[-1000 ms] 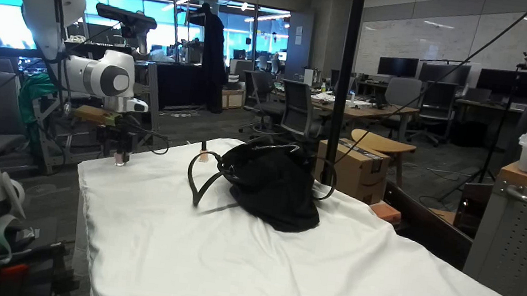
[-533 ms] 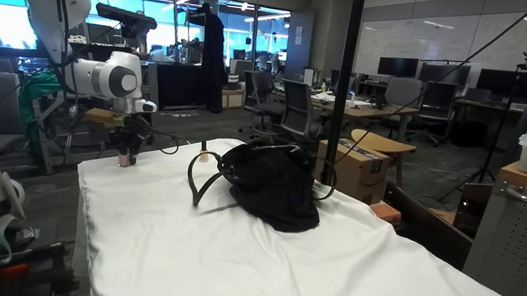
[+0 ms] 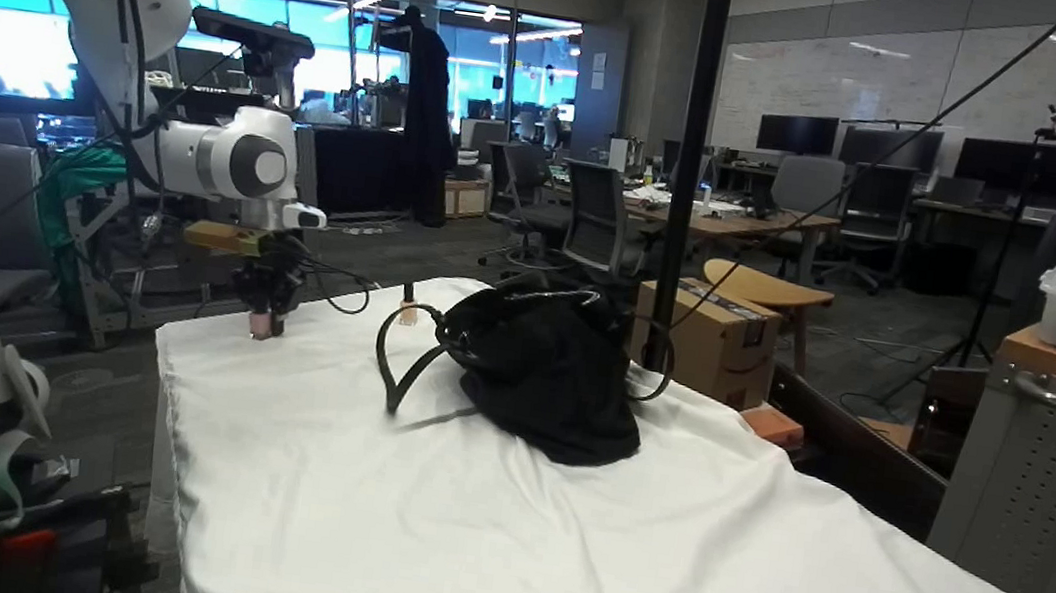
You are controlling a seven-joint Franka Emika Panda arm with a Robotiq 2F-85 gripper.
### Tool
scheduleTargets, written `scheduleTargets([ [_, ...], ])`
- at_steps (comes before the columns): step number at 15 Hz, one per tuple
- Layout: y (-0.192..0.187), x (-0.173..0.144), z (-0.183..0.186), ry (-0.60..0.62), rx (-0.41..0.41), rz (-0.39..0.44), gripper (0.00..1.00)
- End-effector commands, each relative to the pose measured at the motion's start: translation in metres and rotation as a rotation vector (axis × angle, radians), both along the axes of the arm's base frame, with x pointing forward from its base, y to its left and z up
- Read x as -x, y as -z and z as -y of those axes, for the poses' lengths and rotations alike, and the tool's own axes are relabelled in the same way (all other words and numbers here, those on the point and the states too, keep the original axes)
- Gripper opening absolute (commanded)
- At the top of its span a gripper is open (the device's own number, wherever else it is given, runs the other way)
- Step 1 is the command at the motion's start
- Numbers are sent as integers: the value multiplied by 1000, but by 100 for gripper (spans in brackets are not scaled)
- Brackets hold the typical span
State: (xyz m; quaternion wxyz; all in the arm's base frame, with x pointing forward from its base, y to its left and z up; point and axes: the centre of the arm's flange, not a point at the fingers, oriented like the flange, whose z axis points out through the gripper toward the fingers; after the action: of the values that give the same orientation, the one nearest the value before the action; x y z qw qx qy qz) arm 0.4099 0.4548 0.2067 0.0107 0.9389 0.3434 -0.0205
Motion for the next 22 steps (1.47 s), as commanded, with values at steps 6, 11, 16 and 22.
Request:
scheduleTargets([
  [6, -22, -54, 59, 46, 105, -8, 15],
  [11, -37, -106, 107, 92, 116, -7, 15],
  [16, -69, -162, 157, 162, 98, 35, 15],
  [22, -116, -210, 212, 243, 78, 106, 15],
])
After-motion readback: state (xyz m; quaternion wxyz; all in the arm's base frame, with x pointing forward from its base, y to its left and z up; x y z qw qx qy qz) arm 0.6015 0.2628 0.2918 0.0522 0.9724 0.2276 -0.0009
